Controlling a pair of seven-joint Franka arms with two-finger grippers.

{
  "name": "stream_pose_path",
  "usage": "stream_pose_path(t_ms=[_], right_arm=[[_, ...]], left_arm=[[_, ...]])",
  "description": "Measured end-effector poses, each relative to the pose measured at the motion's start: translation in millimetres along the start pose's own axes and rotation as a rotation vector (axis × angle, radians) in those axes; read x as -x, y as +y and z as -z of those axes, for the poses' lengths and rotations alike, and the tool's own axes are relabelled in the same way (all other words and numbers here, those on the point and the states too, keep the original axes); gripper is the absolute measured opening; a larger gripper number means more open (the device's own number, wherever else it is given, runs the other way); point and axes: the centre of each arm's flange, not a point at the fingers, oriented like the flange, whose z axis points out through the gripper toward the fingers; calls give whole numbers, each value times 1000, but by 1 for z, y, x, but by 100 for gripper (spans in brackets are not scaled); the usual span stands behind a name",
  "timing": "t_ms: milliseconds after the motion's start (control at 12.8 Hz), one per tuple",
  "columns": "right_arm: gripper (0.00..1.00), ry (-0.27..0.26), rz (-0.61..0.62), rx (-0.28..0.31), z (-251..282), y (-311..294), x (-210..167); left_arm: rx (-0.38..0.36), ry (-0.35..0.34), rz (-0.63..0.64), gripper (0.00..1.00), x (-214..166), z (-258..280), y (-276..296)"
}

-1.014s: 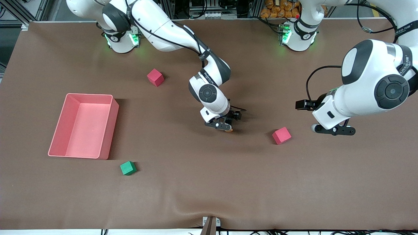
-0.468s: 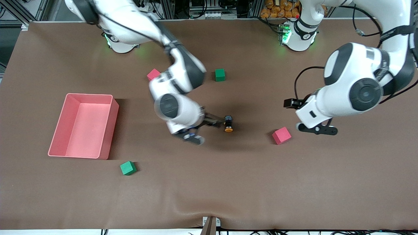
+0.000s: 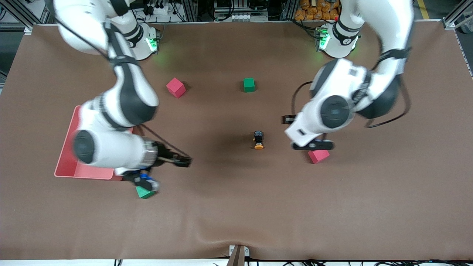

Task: Place and upright button with both arms
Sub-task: 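Release the button with the right gripper while the left gripper approaches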

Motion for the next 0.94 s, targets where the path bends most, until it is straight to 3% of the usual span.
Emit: stream_pose_path(t_ms=[156,312,468,702,936], right_arm=[[100,19,55,35,48,48,-18],[100,52,176,124,96,98,-26],[100,47,219,165,134,131,-19],[100,74,239,150,192,162,3],[100,125,276,208,244,164,54]], left_arm=[[29,-6,48,100,-6,-36,38],[49,-17,90,100,-14,-66,60],[44,-39,101,100,-18,-90,71],[74,-99,113,100,-26,-122,79],[130,-143,82,100,-32,-130,77]])
